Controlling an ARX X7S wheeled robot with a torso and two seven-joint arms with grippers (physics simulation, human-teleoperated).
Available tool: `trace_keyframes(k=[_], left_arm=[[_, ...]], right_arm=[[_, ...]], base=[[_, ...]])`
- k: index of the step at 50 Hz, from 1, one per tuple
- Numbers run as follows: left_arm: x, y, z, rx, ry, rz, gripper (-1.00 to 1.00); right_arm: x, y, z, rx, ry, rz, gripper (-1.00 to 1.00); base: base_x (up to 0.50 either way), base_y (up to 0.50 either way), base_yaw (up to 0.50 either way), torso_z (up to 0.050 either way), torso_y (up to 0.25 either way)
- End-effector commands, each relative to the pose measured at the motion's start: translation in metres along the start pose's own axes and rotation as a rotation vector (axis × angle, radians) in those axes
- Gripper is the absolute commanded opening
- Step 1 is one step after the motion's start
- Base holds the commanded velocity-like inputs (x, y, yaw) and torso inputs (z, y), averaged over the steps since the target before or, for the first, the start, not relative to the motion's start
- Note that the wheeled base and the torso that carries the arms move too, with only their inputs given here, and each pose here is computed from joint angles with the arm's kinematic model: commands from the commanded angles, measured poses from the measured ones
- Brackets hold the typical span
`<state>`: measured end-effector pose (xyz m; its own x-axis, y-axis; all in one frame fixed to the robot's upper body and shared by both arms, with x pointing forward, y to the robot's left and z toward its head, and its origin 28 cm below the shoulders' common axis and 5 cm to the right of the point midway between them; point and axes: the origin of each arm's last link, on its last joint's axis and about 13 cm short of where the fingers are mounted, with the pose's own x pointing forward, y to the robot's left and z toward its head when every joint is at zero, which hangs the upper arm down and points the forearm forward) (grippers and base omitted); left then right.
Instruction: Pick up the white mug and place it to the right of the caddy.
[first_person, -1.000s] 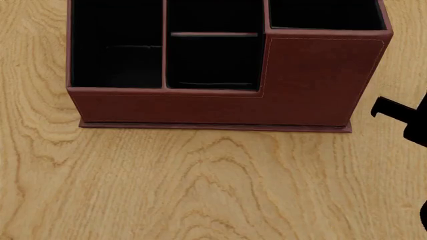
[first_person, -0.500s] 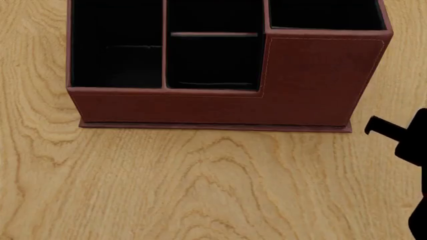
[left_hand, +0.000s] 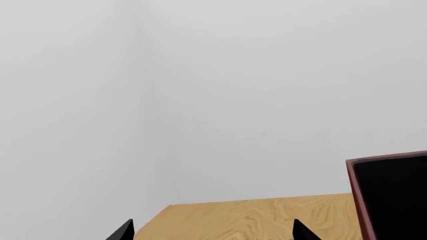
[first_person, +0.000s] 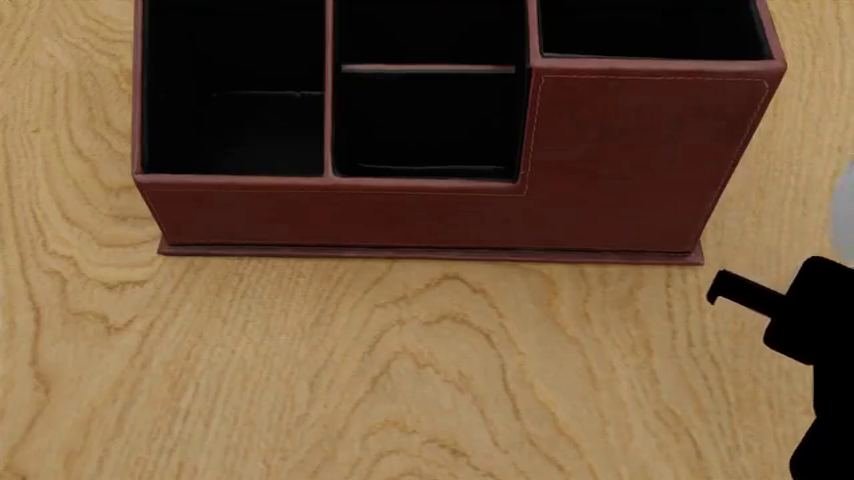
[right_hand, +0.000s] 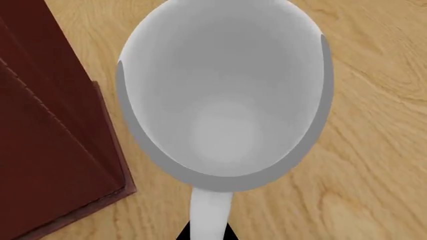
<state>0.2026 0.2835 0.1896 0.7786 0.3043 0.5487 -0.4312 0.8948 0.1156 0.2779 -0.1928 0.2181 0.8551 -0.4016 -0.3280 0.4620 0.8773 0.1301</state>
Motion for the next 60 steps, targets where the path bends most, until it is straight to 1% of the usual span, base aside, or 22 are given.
trace_keyframes(k=[1,25,42,60], left_arm=[[0.001,-0.001,0.001,0.003,-0.001,-0.004,1.0],[0.0,-0.004,-0.001,0.006,0.004,-0.011,1.0],[0.0,-0.005,-0.002,0.004,0.006,-0.014,1.0],[0.0,-0.004,-0.002,0.007,0.007,-0.014,1.0]], right_arm=[[0.006,-0.001,-0.007,-0.012,0.003,-0.002,-1.0],[0.018,0.001,-0.025,-0.007,0.051,0.026,-1.0],[0.024,0.007,-0.028,-0.016,0.055,0.063,-1.0],[0.032,0.011,-0.029,-0.013,0.06,0.076,-1.0]], base=[[0.0,0.0,0.0,0.0,0.0],[0.0,0.0,0.0,0.0,0.001],[0.0,0.0,0.0,0.001,0.001],[0.0,0.0,0.0,0.0,0.001]])
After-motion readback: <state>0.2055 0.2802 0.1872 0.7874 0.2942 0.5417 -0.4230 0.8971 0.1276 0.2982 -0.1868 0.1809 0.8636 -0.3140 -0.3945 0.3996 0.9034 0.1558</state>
